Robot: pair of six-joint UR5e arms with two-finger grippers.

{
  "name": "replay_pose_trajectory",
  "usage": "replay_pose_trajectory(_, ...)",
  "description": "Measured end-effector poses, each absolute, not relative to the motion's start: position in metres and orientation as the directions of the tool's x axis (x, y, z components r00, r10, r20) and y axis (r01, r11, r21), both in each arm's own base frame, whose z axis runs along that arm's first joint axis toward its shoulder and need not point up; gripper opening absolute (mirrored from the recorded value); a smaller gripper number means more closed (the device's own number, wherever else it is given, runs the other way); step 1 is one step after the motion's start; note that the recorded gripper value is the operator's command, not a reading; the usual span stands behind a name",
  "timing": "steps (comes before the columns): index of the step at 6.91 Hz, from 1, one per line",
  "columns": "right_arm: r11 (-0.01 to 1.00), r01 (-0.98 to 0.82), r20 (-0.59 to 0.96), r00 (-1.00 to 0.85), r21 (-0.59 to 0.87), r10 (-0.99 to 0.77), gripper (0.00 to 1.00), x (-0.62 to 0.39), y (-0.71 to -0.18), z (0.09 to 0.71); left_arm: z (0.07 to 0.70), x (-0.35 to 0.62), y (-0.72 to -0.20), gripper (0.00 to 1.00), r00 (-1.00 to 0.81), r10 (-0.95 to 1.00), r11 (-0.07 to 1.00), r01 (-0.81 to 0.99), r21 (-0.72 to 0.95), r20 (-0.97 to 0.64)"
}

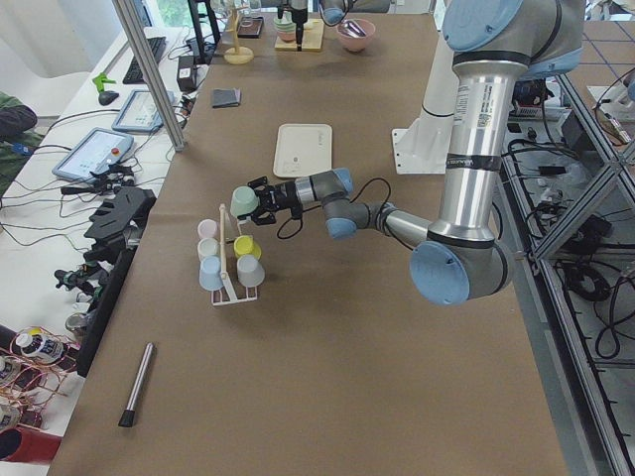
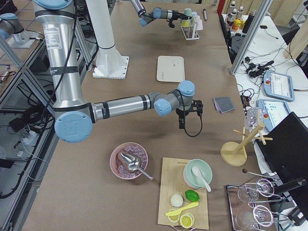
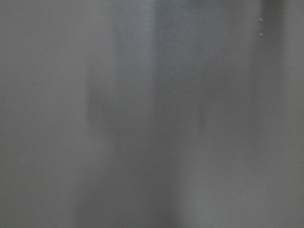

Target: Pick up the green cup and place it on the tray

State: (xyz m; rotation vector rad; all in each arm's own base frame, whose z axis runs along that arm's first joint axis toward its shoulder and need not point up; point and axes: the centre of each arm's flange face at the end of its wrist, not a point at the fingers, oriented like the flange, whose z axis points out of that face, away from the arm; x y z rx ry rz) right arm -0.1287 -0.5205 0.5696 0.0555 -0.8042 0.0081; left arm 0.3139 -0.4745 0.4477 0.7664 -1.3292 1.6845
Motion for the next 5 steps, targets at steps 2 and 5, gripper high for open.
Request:
replay_pose_trajectory(2, 0.999, -0.023, 0.698, 0.716, 0.041, -0.012, 1.00, -0.065, -0.492, 0.602, 0.414, 0.308, -0.471, 0.68, -0.420, 0.202, -0.081, -0.907, -0.413, 0.885)
replay_pose_trajectory(5, 1.000, 0.030, 0.669, 0.743, 0.002, -0.024, 1.00, -0.002, -0.471, 0.594, 0.381, 0.314, -0.474, 0.58, -0.299, 0.167, -0.168, -0.948, -0.272, 0.939)
